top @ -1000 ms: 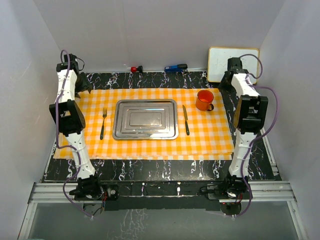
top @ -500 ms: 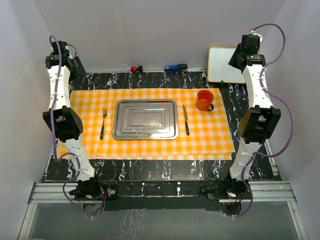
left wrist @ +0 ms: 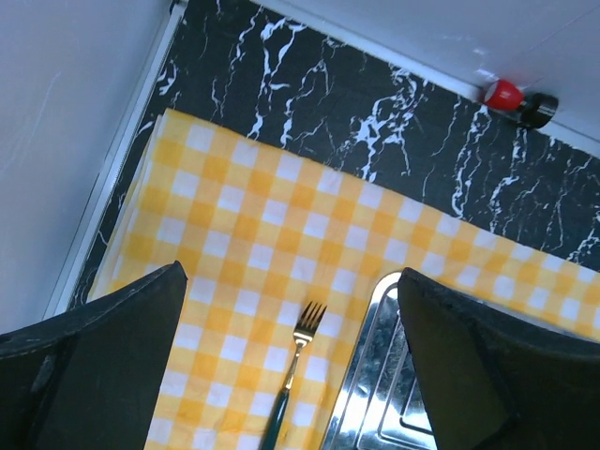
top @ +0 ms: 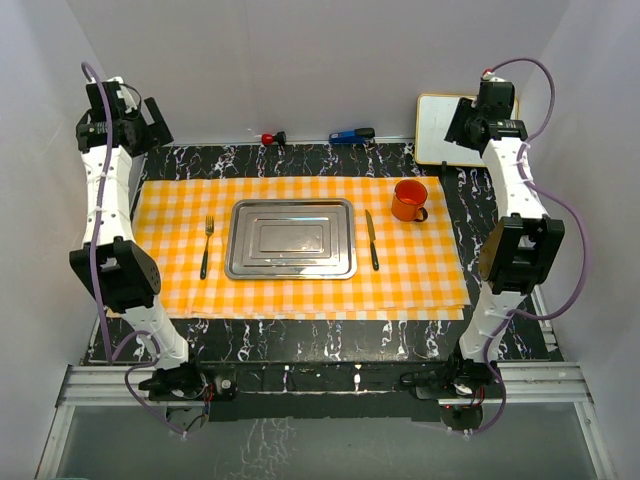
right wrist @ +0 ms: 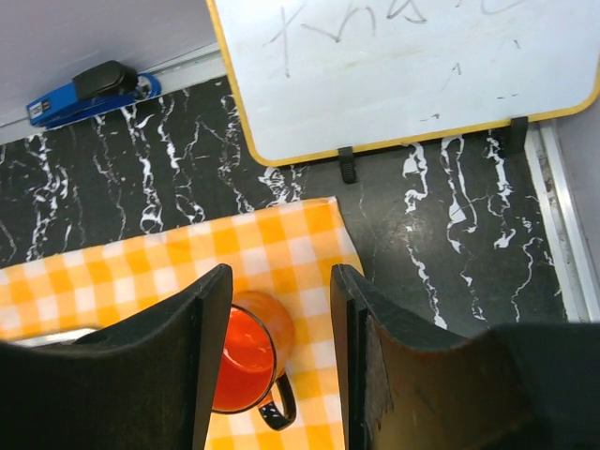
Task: Set the dinner table for one person
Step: Reset both arms
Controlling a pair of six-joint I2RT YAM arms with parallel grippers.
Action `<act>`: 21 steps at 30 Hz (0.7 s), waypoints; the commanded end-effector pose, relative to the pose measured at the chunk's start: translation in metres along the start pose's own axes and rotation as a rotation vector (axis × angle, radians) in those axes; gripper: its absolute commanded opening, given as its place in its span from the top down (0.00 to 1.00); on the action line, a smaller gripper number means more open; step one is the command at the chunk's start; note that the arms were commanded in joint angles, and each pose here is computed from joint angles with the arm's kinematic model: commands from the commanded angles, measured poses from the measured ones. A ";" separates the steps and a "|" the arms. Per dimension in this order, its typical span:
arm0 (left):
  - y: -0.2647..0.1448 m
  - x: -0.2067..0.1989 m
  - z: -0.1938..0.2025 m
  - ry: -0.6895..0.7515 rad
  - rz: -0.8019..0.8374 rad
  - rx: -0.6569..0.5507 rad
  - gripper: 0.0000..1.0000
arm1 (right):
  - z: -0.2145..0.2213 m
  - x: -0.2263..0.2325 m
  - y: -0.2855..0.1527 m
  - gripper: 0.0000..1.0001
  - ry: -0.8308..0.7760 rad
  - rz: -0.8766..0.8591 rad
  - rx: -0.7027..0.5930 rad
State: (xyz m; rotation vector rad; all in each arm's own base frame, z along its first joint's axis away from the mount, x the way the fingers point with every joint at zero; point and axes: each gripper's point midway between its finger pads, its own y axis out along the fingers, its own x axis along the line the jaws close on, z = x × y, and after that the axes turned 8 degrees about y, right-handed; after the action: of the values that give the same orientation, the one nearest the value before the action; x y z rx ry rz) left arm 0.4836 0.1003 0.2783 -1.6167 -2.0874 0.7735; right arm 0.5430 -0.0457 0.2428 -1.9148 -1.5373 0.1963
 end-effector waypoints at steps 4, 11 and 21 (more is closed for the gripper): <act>-0.010 -0.006 -0.010 0.018 0.039 -0.053 0.05 | -0.023 0.036 -0.028 0.57 -0.027 -0.178 -0.068; 0.007 -0.004 0.019 0.010 0.030 0.067 0.05 | 0.003 0.044 -0.028 0.57 -0.031 -0.245 0.041; 0.016 -0.013 0.029 -0.006 0.074 0.118 0.02 | 0.006 0.032 -0.033 0.57 -0.049 -0.183 0.042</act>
State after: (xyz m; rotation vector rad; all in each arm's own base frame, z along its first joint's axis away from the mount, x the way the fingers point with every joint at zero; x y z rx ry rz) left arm 0.4844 0.0934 0.2323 -1.5856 -1.9716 0.8984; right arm 0.5267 -0.0093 0.2391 -1.6917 -1.6646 0.2215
